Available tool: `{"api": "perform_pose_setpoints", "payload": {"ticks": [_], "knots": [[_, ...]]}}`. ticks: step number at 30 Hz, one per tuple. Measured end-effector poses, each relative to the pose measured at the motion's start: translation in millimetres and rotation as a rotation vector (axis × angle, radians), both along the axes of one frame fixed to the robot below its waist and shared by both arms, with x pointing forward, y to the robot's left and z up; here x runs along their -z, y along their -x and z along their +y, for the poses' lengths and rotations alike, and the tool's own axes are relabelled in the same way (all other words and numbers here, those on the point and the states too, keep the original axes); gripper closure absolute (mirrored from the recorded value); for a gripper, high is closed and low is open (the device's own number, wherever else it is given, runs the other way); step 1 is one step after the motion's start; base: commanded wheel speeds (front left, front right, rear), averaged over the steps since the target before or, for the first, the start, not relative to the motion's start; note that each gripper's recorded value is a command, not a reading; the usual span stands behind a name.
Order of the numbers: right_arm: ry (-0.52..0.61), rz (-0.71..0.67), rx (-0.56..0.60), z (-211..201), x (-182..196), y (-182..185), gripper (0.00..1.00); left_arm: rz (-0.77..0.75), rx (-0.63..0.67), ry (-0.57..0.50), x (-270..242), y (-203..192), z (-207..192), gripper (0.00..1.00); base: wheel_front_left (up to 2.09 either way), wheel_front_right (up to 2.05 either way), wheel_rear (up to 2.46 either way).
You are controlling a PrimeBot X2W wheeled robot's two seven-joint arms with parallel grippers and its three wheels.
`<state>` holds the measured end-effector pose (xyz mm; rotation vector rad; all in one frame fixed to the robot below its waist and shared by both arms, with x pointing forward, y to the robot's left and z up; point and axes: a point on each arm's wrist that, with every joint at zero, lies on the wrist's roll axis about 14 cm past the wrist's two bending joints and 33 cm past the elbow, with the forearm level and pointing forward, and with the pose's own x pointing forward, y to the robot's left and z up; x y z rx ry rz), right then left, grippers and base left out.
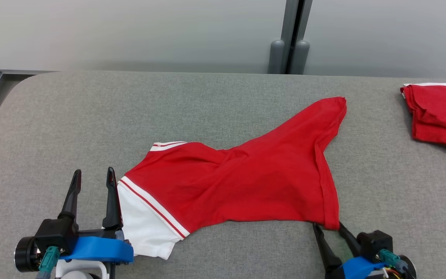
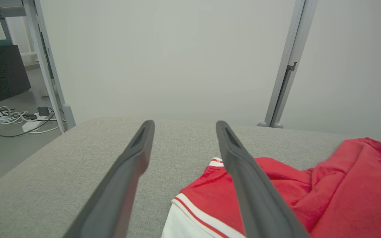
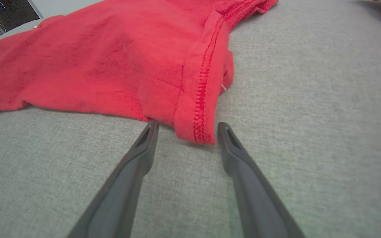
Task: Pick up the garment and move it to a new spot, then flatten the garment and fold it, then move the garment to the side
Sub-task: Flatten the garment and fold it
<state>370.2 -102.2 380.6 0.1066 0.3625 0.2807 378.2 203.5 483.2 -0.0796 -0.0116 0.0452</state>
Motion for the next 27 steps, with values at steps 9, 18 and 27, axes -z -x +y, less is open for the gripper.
{"api": "perform_pose_setpoints", "payload": {"ticks": [9, 18, 27], "knots": [[-0.042, -0.079, -0.071, 27, -20, -7, 1.0, 0.013, 0.021, 0.002, 5, -4, -7, 0.0, 0.0, 0.0, 0.0], [-0.058, -0.18, -0.175, 38, -56, 18, 1.0, 0.008, 0.07, 0.006, 4, -6, -23, 0.0, 0.0, 0.0, 0.0], [-0.031, 0.026, -0.184, 18, -29, 72, 0.63, 0.017, 0.102, 0.013, 7, -9, -33, 0.0, 0.0, 0.0, 0.0]]}}
